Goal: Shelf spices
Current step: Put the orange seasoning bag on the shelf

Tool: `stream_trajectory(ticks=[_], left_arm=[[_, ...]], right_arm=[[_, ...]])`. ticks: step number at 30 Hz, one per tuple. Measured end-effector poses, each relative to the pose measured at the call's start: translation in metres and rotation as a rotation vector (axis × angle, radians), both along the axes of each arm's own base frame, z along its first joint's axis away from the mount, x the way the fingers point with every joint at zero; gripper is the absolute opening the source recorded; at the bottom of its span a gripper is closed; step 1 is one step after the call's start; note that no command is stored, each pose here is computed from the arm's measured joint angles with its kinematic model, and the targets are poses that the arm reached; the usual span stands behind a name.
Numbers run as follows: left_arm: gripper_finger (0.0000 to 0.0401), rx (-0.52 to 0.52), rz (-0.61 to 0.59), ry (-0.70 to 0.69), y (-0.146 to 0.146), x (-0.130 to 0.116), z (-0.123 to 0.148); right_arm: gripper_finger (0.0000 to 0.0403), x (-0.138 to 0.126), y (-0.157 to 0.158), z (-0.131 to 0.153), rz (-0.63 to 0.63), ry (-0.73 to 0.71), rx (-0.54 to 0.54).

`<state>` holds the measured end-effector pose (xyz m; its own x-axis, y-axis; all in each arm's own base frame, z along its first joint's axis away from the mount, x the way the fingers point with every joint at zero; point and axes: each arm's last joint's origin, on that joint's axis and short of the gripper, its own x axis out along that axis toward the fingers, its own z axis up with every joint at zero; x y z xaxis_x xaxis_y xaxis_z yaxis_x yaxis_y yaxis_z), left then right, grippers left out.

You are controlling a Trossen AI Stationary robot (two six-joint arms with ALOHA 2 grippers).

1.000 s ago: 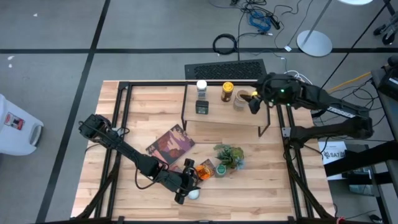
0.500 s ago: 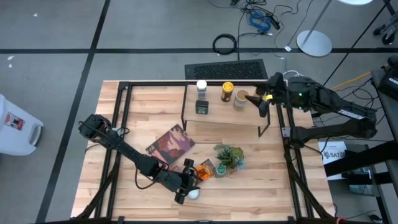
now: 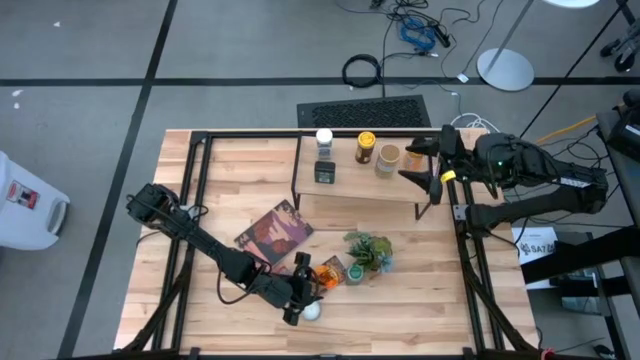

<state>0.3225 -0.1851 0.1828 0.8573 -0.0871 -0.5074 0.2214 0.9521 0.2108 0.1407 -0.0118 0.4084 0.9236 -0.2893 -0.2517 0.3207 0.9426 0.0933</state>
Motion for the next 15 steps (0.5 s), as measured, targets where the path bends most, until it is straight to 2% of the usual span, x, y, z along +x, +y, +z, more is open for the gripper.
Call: stream_trajectory(ticks=[15], left_arm=[[0.0171, 0.005, 0.1, -0.025, 0.01, 0.005, 0.001]], right_arm=[[0.0316, 0.004, 0.02, -0.002, 0.154, 0.03, -0.05]])
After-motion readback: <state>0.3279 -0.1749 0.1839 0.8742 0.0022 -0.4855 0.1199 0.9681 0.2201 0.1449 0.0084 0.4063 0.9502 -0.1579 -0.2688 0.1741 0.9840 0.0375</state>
